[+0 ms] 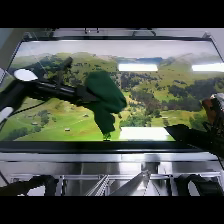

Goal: Fold the shirts.

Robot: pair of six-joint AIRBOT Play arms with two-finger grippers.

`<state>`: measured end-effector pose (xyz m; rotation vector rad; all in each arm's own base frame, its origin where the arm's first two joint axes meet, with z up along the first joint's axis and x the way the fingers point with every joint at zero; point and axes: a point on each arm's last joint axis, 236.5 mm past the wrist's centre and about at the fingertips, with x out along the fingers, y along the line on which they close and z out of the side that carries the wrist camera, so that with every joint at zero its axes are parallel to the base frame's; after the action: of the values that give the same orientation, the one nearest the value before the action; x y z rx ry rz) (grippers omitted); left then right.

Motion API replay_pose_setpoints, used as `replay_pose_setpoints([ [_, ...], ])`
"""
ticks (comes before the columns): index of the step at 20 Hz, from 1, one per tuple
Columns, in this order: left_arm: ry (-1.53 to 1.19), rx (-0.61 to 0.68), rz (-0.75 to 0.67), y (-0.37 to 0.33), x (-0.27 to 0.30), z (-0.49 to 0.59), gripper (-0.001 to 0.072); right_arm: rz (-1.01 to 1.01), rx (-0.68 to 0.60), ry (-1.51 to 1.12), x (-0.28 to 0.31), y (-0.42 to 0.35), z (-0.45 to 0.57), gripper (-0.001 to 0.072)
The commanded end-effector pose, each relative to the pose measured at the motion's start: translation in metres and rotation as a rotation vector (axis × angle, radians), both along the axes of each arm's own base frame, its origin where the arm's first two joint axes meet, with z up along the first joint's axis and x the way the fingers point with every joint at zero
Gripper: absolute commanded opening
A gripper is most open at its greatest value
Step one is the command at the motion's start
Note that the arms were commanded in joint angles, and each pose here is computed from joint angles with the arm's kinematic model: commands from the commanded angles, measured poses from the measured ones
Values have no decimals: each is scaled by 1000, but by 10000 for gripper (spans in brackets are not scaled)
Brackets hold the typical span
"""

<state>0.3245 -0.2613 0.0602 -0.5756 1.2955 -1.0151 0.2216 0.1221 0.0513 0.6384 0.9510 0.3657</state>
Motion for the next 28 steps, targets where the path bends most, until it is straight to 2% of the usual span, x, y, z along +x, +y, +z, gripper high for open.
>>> replay_pose_setpoints([
  [1,77,34,-56,-20,-10,-37,720,1,0,1,0,0,0,25],
  [5,140,14,-20,21,-2,-34,719,-27,6,-30,8,-3,5,25],
  [9,212,115,26,50,-11,-72,718,-33,8,-29,9,-3,4,27],
  [10,248,127,34,48,-21,-86,717,-38,10,-19,12,-4,2,70],
  [11,284,138,41,45,-33,-100,717,-42,9,3,15,-5,-5,266],
  [12,312,147,41,41,-44,-111,717,-33,4,20,20,-5,-12,397],
  [13,335,147,39,34,-55,-119,716,-6,2,19,28,-3,-20,362],
  [14,346,134,37,25,-64,-124,712,1,21,26,38,0,-27,356],
  [18,316,169,41,-5,-82,-147,698,15,155,98,79,16,-69,356],
  [22,281,186,-24,-38,-87,-155,697,40,262,155,100,30,-101,355],
  [23,289,188,-51,-45,-89,-158,642,34,264,187,101,29,-111,356],
  [25,321,175,-115,-57,-95,-159,188,30,268,237,105,29,-128,355],
  [26,331,165,-139,-59,-96,-156,62,28,268,250,108,29,-133,356],
  [27,330,153,-154,-62,-95,-151,13,29,267,254,112,28,-135,355],
  [28,324,141,-159,-62,-91,-145,13,31,255,252,118,26,-137,355],
])
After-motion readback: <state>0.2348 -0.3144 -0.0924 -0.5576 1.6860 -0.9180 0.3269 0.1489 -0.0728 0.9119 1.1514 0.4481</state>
